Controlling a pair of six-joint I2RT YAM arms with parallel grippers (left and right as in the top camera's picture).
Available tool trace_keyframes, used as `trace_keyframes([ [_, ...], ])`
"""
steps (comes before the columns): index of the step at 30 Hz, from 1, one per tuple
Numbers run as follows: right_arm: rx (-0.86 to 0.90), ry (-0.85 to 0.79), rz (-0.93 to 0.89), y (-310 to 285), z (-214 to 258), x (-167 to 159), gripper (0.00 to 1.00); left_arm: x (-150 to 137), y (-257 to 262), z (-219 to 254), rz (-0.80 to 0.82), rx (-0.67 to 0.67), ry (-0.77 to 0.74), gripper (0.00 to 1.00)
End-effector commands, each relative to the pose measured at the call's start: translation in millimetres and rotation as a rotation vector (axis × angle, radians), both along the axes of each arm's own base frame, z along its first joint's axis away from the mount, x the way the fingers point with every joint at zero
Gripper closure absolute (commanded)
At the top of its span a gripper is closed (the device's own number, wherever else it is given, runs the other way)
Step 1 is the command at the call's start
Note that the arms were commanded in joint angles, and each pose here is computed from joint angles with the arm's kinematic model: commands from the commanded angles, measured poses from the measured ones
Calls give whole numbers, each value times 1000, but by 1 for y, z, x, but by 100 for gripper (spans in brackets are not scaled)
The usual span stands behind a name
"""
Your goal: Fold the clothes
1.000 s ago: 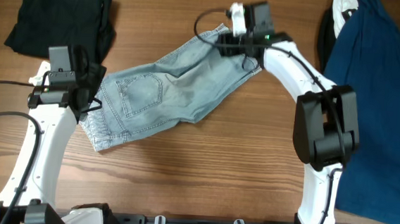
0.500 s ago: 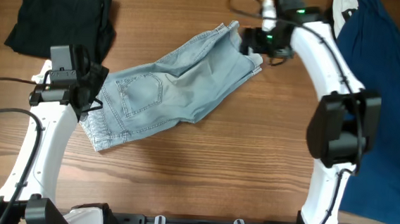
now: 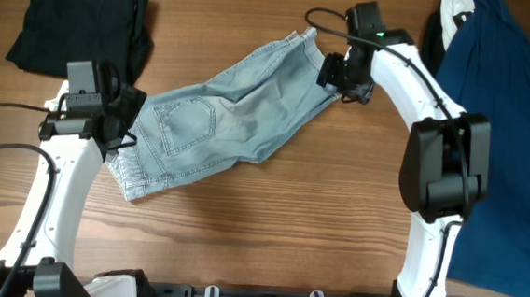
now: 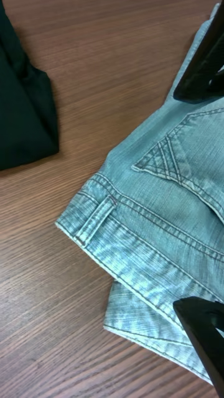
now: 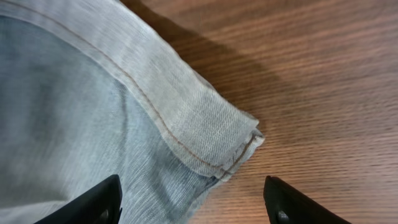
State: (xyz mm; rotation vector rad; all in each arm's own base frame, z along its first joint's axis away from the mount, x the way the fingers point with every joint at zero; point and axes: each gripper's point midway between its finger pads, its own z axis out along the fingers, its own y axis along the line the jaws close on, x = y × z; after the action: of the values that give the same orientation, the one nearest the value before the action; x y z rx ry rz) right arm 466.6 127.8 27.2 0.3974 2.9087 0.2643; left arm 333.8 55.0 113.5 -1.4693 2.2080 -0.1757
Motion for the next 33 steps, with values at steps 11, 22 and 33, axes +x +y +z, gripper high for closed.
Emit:
trace_keyframes([
  [11, -105, 62, -137, -26, -51, -3, 96, 0, -3, -3, -28, -10, 14, 0],
  [22, 16, 231, -436, -142, -36, -23, 96, 2, -16, -4, -81, -54, 12, 2],
  [33, 6, 41, -221, -138, 70, -27, 18, -35, -87, -54, -374, -131, 284, 8],
])
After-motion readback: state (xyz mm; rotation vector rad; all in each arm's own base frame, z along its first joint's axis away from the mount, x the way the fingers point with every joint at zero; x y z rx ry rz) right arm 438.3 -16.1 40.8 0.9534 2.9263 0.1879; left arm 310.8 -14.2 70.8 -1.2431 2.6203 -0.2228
